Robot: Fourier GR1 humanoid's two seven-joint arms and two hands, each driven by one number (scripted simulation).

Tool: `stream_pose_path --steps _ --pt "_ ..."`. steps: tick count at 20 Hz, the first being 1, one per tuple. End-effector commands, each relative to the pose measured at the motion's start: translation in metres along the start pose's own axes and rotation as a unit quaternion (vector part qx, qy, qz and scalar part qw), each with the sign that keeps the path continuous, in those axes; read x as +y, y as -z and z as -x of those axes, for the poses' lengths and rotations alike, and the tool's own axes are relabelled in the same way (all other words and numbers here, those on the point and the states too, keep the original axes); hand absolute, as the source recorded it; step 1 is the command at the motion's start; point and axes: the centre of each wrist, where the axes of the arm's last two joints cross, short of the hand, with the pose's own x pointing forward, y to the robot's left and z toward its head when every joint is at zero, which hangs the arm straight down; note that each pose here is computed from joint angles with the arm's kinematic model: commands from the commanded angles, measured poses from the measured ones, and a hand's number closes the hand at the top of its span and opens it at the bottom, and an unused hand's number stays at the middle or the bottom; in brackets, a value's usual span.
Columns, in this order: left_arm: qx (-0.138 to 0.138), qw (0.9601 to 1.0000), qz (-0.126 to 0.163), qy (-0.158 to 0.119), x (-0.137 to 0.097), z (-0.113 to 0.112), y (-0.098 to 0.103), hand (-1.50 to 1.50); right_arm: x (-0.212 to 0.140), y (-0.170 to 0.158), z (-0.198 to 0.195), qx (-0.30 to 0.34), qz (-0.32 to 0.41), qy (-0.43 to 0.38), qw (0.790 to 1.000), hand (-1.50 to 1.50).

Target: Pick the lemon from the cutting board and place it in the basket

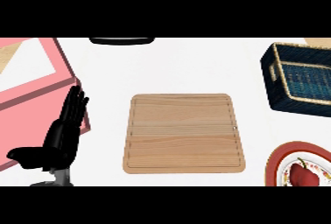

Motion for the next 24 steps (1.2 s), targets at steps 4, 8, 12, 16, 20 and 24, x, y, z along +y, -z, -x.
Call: stream_pose_path --steps 4,8,12,16,20,24 --pt "0.003 1.0 -0.001 0.001 0.005 -0.006 0.011 0.0 0.033 0.022 0.025 0.002 -0.013 -0.035 0.999 1.5" --pt "-0.005 1.0 0.002 0.0 0.004 -0.003 -0.002 0.0 0.029 0.033 0.055 0.018 -0.008 0.006 1.0 1.5" --pt "-0.007 1.0 0.001 0.003 0.01 -0.001 -0.005 0.0 0.039 0.047 0.062 0.014 -0.014 -0.001 1.0 1.5" --pt "0.0 1.0 -0.006 0.003 -0.009 -0.008 -0.007 0.0 0.036 0.038 0.099 0.028 -0.018 0.018 0.999 1.5" --pt "0.001 1.0 -0.004 0.002 -0.004 0.004 0.003 0.0 0.038 0.043 0.101 0.071 0.003 0.02 0.997 1.5" --pt "-0.007 1.0 -0.002 0.006 -0.01 0.003 0.01 0.0 0.051 0.038 0.116 0.058 -0.023 0.012 0.998 -1.5"
